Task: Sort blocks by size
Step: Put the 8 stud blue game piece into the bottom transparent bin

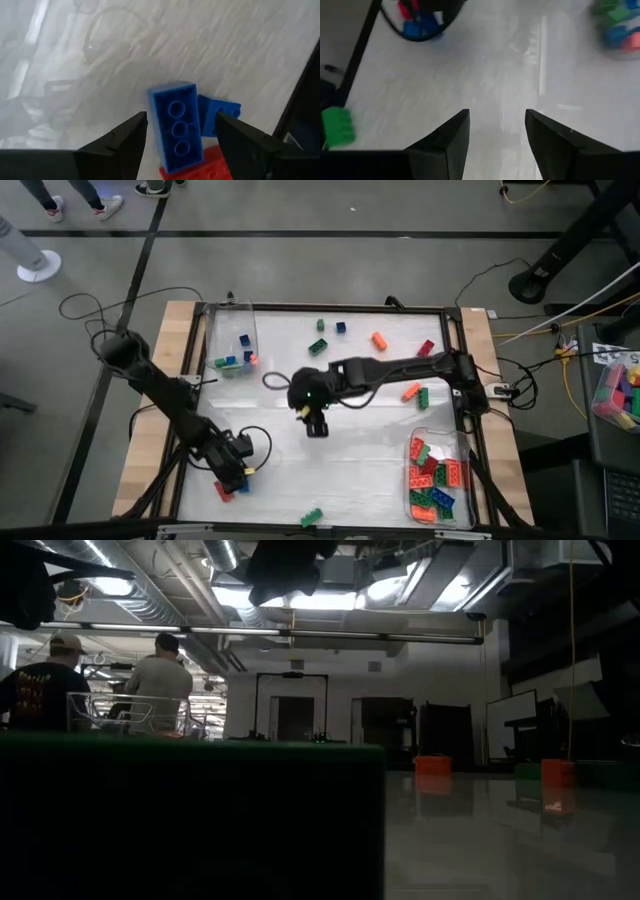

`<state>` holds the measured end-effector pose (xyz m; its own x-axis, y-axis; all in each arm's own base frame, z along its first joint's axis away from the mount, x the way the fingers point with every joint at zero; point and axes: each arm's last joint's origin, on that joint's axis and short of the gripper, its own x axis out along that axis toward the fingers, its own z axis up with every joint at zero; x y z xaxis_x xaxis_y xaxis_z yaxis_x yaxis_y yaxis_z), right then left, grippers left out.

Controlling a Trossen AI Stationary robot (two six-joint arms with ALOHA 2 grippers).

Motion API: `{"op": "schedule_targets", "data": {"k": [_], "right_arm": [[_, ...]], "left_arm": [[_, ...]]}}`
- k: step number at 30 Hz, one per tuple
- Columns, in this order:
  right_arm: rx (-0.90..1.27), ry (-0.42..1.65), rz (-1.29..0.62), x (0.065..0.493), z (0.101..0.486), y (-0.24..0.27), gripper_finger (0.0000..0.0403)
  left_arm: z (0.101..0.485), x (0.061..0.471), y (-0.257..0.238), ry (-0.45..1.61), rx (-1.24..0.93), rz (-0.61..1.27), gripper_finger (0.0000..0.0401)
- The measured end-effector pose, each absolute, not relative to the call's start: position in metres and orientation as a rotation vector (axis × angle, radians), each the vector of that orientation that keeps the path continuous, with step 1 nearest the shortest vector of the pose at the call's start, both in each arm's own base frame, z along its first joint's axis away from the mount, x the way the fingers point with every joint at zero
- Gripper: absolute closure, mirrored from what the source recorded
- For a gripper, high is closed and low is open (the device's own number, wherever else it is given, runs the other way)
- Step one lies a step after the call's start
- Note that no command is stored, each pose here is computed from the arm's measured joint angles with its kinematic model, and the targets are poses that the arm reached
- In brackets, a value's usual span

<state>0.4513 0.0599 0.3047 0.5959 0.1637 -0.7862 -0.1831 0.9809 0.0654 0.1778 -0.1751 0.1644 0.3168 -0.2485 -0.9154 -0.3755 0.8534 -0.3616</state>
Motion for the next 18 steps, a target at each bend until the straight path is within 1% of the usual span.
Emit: {"op": "schedule_targets", "data": {"k": [8,18], "right_arm": [[-0.106,0.922,0.207,0.443,0.303,0.098,0.021],[-0.124,0.94,0.269,0.432,0.302,0.135,0.021]], "left_arm": [[0.149,0.183,-0.181,1.307,-0.548,0.141,0.018],[0.141,0.186,-0.182,1.316,-0.486,0.151,0.018]]}}
